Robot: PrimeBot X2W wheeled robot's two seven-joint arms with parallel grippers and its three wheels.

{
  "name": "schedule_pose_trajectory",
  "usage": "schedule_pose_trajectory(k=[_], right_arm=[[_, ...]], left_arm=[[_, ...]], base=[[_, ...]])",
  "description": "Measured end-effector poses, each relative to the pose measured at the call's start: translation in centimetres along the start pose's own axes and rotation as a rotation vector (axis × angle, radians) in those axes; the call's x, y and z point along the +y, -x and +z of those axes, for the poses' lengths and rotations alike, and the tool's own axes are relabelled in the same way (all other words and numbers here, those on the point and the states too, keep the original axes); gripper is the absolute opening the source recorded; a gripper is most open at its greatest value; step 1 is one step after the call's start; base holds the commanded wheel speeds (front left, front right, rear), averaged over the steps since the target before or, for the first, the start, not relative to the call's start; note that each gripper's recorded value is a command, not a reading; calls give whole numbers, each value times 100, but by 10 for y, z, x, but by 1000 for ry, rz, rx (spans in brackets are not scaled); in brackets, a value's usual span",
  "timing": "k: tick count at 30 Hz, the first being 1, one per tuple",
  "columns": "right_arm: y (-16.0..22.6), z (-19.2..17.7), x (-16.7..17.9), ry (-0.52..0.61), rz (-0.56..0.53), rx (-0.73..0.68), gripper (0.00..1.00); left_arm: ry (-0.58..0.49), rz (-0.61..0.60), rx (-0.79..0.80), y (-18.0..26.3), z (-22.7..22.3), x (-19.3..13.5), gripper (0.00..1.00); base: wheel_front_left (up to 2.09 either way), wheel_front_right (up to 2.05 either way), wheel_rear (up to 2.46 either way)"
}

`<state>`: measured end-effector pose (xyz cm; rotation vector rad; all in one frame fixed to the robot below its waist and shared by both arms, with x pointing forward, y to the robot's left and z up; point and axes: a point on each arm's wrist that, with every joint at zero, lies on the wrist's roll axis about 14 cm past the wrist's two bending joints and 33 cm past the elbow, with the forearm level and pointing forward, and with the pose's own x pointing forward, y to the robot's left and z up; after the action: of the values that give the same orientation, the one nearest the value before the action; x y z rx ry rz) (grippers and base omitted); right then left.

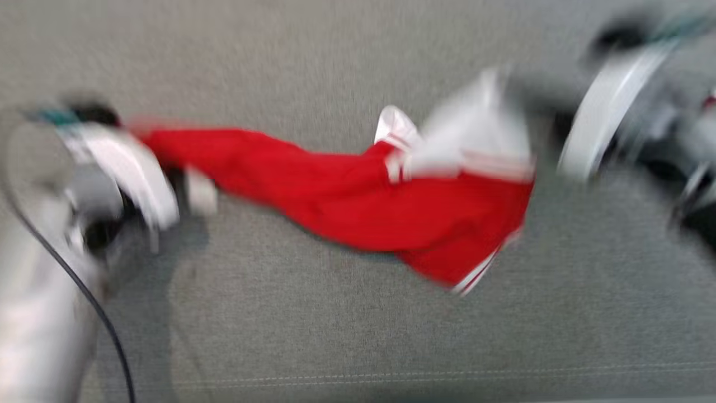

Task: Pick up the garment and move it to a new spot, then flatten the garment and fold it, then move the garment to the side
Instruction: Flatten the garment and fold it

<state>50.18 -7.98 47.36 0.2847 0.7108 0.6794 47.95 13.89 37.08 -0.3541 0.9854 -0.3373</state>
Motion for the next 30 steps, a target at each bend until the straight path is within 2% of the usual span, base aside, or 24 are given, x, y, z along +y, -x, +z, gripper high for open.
schedule_pose_trajectory(k=[2, 4, 5, 7, 11, 14, 17, 20, 21, 24, 30], right_arm=[[9, 125, -25, 43, -74, -423, 0], [50, 230, -36, 112, -133, -817, 0], [66, 259, -38, 144, -152, -925, 0], [72, 279, -40, 162, -162, -1000, 0], [47, 250, -39, 134, -144, -902, 0], [45, 236, -50, 120, -145, -885, 0], [23, 183, -71, 60, -157, -749, 0], [6, 121, -87, -71, -151, -639, 0], [6, 121, -87, -71, -151, -639, 0], [6, 73, -91, -168, -147, -566, 0], [29, 14, -72, -281, -129, -502, 0]], left_arm=[[-70, -11, -496, 13, 122, -17, 0], [-134, -54, -974, 72, 243, -46, 0], [-144, -83, -1141, 102, 281, -59, 0], [-154, -121, -1290, 128, 315, -73, 0], [-121, -69, -1168, 86, 295, -54, 0], [-61, -39, -1090, 51, 273, -33, 0], [-14, 7, -940, 2, 220, -7, 0], [44, 57, -809, -36, 152, 19, 0], [44, 57, -809, -36, 152, 19, 0], [130, 76, -733, -50, 101, 29, 0], [287, 89, -760, -22, 71, 37, 0]], base=[[0, 0, 0], [0, 0, 0], [0, 0, 0], [0, 0, 0], [0, 0, 0], [0, 0, 0], [0, 0, 0], [0, 0, 0], [0, 0, 0], [0, 0, 0], [0, 0, 0]])
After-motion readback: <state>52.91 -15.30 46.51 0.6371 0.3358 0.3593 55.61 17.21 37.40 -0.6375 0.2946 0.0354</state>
